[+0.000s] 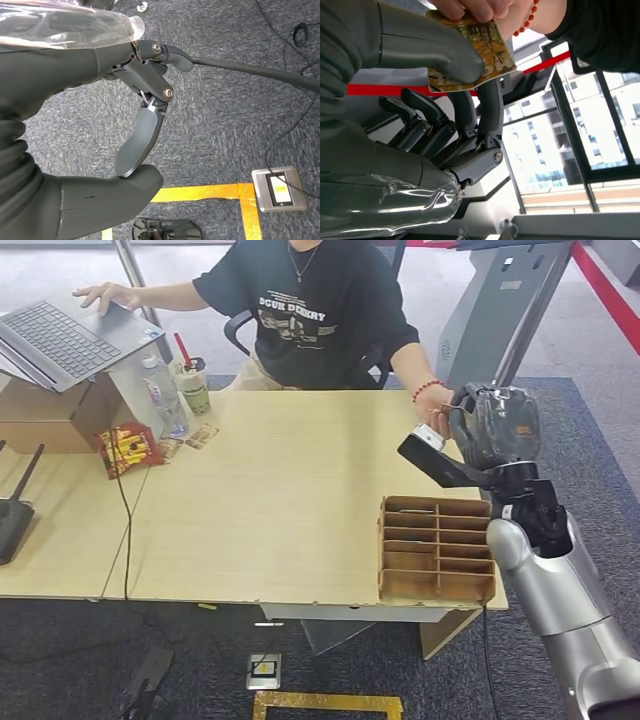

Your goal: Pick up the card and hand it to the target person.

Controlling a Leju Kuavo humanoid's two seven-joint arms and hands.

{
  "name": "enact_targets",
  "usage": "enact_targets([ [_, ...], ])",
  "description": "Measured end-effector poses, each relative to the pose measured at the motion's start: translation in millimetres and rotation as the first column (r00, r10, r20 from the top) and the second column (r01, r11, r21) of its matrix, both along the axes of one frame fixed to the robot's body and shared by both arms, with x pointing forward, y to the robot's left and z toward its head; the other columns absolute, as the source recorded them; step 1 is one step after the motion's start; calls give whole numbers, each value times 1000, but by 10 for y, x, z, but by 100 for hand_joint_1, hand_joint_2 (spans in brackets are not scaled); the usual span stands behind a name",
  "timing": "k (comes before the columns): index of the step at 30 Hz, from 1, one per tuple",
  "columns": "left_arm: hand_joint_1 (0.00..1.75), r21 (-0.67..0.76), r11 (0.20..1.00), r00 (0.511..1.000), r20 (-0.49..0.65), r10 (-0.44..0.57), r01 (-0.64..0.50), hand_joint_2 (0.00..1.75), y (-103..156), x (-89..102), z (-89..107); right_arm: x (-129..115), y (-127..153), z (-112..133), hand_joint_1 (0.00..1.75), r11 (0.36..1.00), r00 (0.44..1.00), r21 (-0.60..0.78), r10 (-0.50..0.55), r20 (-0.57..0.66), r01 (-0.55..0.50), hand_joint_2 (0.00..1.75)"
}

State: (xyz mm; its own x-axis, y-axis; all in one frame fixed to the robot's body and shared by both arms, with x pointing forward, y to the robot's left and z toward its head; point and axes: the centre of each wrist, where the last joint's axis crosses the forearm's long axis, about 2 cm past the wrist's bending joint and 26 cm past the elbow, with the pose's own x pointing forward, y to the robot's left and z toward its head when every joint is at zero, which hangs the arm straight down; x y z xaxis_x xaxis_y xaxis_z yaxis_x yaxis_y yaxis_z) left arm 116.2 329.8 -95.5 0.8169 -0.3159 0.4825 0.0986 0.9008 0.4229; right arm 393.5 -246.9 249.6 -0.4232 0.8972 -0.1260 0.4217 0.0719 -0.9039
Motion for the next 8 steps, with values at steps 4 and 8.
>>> enact_targets([
  [4,0,-1,1000,1000,1,2,-2,175,2,7,2,100,93,-19,146,1000,998,-16,23,-60,-24,175],
  [8,0,-2,1000,1000,1,8,-8,175,6,3,1,142,153,-39,3,999,994,-10,48,-101,-49,175],
])
